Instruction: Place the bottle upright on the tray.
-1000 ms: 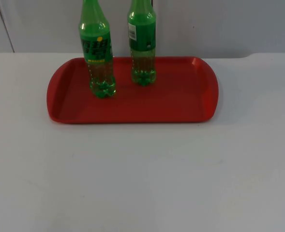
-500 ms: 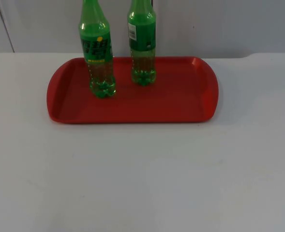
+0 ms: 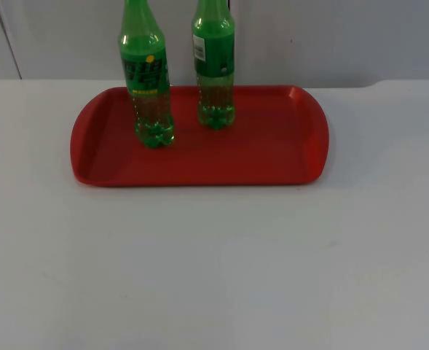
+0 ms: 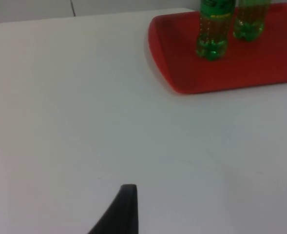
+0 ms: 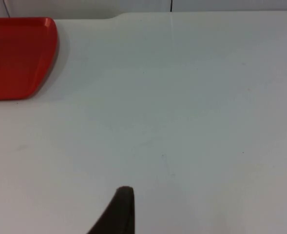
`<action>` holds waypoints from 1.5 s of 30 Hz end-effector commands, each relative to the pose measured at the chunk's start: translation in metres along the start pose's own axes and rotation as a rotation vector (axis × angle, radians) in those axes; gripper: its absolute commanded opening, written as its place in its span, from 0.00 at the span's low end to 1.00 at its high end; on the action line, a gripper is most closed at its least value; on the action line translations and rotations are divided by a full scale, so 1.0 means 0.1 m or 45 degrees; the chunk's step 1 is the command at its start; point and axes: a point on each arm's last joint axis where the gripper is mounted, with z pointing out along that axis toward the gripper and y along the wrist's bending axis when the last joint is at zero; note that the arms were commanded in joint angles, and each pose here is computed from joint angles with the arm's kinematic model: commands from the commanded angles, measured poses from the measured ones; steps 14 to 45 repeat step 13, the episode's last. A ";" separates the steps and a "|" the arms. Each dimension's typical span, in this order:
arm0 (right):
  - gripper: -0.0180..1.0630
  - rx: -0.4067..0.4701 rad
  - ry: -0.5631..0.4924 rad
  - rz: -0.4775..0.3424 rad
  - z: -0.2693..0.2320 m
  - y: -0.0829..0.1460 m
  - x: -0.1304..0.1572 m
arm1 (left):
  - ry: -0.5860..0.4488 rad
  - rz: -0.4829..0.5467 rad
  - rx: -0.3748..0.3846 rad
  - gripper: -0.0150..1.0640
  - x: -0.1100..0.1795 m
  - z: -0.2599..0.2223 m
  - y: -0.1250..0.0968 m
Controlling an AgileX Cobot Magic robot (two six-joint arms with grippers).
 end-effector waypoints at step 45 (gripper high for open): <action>0.90 0.012 -0.008 -0.003 0.01 0.00 0.00 | -0.005 -0.090 -0.179 0.99 0.01 0.01 0.00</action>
